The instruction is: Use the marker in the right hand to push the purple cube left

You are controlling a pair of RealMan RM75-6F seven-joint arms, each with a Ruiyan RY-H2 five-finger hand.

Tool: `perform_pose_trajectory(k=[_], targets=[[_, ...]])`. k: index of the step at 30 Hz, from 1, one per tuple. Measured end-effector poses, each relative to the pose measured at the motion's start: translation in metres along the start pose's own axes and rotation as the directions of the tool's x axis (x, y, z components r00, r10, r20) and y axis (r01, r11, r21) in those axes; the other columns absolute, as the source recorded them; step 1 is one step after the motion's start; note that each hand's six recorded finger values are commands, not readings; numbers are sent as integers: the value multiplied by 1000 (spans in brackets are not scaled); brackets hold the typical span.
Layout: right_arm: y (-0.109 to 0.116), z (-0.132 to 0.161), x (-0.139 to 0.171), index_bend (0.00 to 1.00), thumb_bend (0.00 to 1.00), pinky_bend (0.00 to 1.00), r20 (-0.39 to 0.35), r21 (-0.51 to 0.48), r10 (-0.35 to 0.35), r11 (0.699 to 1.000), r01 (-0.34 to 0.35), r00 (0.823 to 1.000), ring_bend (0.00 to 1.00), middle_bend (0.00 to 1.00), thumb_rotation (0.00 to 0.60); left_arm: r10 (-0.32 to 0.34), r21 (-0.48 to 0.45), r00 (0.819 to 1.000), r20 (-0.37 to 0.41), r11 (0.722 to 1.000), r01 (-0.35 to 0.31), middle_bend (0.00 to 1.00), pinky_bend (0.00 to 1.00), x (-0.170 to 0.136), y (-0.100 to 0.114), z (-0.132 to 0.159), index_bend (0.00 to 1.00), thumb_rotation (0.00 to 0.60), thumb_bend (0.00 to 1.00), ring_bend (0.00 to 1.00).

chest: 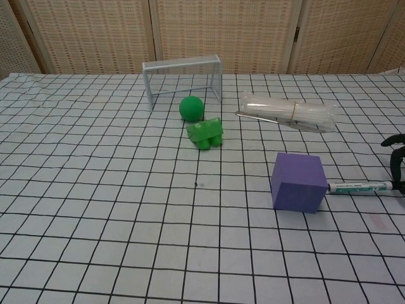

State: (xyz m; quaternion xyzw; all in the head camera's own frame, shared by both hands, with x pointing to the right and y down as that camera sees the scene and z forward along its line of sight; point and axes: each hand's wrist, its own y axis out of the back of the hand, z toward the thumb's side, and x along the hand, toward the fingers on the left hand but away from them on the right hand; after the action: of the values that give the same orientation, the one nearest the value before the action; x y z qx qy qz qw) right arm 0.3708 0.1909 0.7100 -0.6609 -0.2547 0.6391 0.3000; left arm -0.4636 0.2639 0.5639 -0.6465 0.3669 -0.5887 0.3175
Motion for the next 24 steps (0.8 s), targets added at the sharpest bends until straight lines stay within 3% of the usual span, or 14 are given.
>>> perform_pose_trajectory(k=[16, 24], targets=[[8, 5, 16, 863, 445, 0, -27, -81, -55, 995, 53, 998, 0, 113, 600, -1, 6, 1000, 0, 1000, 1, 0, 144, 0, -1, 0, 0, 600, 404, 0], [8, 19, 8, 863, 445, 0, -64, -98, -51, 994, 44, 997, 0, 113, 600, -5, 6, 1000, -2, 1000, 5, 0, 144, 0, -2, 1, 0, 600, 404, 0]])
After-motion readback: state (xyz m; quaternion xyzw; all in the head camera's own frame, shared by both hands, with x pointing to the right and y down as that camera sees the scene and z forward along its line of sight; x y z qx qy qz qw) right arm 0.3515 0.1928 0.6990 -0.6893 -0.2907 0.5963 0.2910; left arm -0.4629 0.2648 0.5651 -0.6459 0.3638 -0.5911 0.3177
